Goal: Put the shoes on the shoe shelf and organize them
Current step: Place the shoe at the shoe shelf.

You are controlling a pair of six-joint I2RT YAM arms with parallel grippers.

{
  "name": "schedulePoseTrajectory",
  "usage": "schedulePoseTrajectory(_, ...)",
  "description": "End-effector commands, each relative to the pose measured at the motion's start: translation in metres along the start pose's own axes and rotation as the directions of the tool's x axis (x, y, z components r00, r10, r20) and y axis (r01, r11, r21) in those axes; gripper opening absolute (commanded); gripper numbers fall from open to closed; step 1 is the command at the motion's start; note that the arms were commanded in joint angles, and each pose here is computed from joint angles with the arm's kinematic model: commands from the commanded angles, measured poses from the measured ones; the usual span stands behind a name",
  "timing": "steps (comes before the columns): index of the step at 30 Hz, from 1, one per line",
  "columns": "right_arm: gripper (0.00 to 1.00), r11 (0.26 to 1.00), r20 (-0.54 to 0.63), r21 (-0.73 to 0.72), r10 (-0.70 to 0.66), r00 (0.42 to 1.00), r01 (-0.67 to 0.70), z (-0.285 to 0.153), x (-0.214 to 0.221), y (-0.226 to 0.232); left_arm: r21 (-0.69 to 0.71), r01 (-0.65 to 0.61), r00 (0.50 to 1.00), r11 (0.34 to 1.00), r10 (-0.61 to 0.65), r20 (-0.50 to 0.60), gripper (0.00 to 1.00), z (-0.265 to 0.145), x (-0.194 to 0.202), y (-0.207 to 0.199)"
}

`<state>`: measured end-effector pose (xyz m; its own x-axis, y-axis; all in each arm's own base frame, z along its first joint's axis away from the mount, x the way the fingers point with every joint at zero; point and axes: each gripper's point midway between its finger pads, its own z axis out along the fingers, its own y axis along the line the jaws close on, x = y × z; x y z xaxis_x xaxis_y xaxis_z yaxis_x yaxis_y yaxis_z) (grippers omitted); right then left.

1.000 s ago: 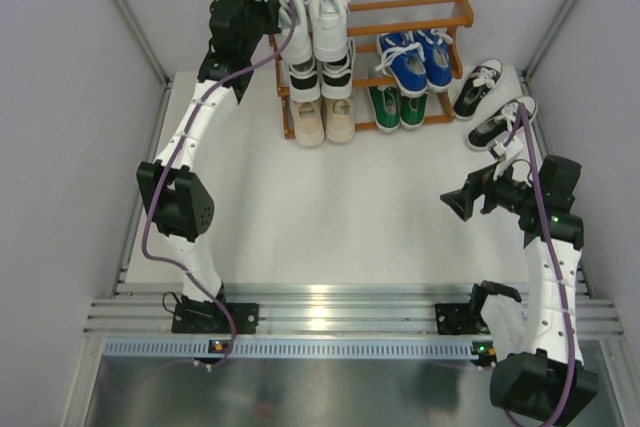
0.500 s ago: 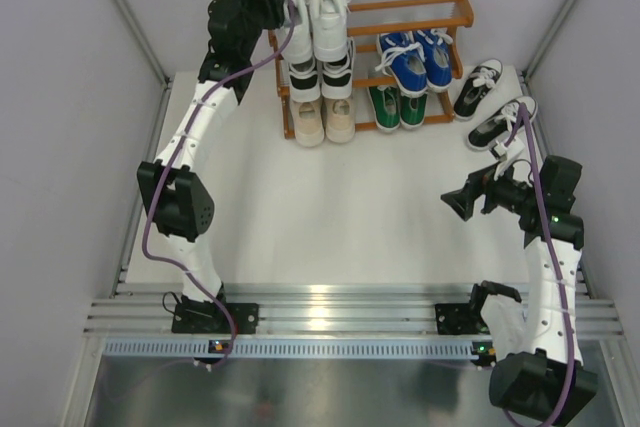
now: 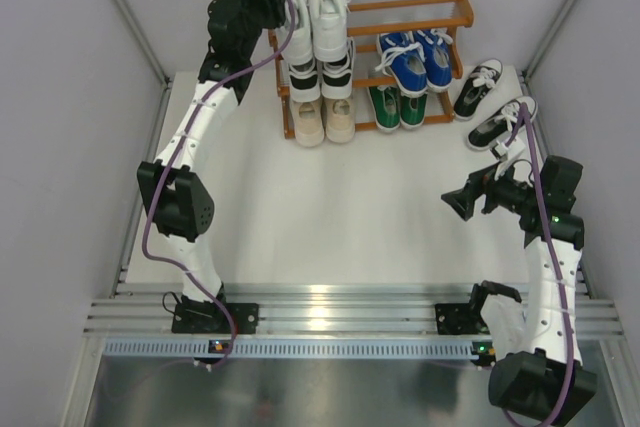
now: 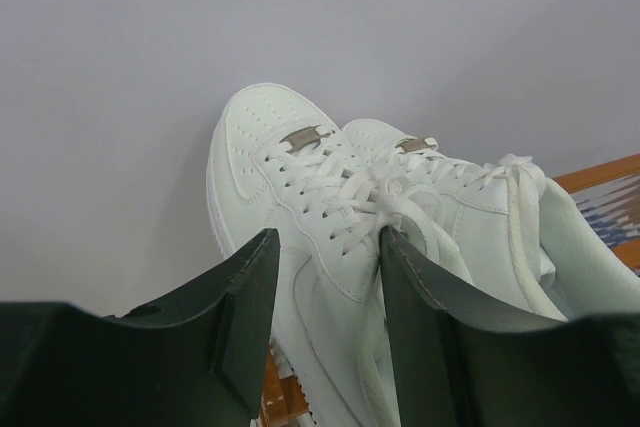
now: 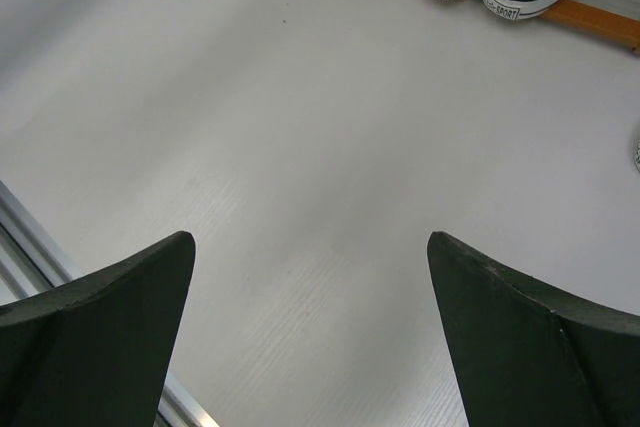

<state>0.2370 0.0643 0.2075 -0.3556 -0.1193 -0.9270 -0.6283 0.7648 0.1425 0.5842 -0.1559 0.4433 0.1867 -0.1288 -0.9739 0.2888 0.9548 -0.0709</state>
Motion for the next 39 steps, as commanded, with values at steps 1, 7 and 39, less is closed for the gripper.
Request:
schedulePoseTrajectory(1,0.99,0.999,0.036,-0.007,-0.045,0.998,0.046,-0.001,-0.008,-0.001,0.018,-0.016,0.994,1.0,0.014,0.107,0.49,-0.014,-0.05,-0.004)
schedulePoseTrajectory(7,0.99,0.999,0.04,-0.006,-0.043,0.998,0.044,-0.002,-0.009,-0.001,0.061,-0.061,0.997,0.996,0.058,0.054,0.36,-0.016,-0.031,-0.01)
schedulePoseTrajectory(39,0.99,0.999,0.045,-0.001,-0.044,0.998,0.044,-0.003,-0.011,-0.002,0.309,-0.174,0.985,0.935,0.158,0.076,0.0,0.009,-0.008,-0.053)
